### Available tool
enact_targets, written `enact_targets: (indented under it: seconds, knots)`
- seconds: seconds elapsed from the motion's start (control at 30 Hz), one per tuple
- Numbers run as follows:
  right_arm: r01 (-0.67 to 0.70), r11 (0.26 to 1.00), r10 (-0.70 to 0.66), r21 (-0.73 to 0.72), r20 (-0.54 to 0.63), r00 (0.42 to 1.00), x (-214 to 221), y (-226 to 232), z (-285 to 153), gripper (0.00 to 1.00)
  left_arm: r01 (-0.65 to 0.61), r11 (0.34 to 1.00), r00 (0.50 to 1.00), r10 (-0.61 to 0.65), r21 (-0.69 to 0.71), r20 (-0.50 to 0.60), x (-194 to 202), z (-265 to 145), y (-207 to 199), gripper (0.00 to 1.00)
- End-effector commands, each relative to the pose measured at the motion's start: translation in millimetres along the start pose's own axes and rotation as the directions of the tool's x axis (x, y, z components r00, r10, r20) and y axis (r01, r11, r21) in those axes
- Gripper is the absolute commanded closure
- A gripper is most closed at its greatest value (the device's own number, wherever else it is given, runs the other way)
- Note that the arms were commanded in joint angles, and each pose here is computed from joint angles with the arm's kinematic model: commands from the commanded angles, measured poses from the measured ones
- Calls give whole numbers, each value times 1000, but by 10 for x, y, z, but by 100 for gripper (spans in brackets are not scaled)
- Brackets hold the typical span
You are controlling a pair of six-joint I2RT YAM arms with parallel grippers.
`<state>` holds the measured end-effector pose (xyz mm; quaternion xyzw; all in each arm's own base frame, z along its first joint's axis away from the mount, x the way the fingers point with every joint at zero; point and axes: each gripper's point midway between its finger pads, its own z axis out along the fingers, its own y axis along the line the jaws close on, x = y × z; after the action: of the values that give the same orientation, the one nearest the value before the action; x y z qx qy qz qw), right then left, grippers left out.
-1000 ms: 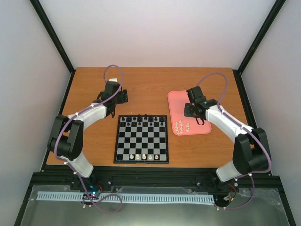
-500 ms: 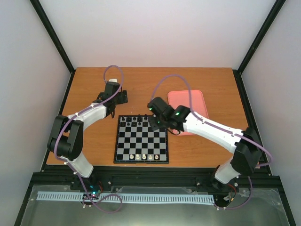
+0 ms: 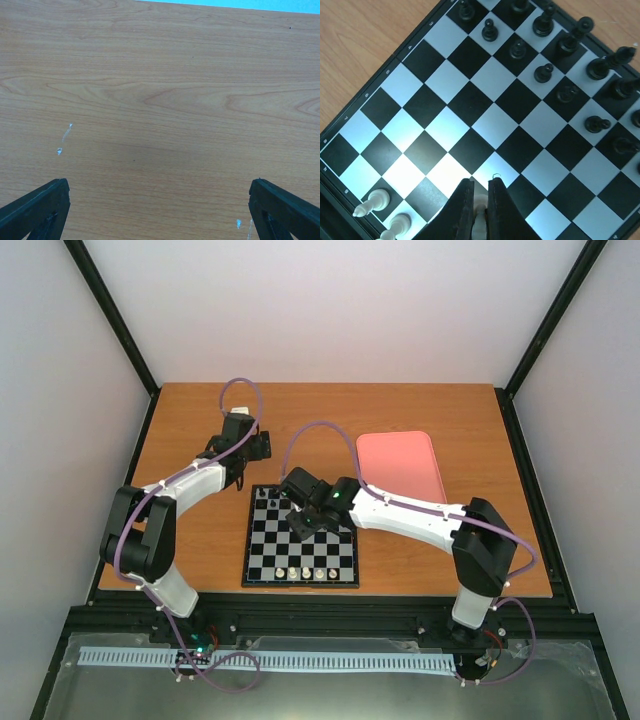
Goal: Set up the chess pieces on the board
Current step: Place the chess piece in the storage box.
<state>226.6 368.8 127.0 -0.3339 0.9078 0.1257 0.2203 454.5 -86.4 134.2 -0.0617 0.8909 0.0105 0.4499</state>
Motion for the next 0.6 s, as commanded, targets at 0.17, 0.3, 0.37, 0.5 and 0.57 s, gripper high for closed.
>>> enact_targets:
  seconds: [0.17, 0.3, 0.37, 0.5, 0.57]
  knots:
    - [82, 995, -83, 54, 30, 996, -87, -97, -62, 93, -9, 1000, 999, 9, -1, 52, -215, -120, -5, 0]
    - [-1, 994, -5, 108, 57, 998, -109, -452, -186, 93, -6, 1000, 999, 6, 7, 54, -224, -134, -19, 0]
    - [-74, 986, 64, 150, 70, 995, -101, -757, -225, 93, -5, 1000, 998, 4, 8, 56, -234, -139, -17, 0]
    - [-200, 960, 182, 197, 104, 978, -97, -1308, -291, 93, -5, 1000, 998, 4, 13, 56, -237, -132, -29, 0]
    - [-247, 939, 225, 239, 118, 967, -111, -1572, -310, 93, -2, 1000, 998, 1, 19, 56, -250, -129, -44, 0]
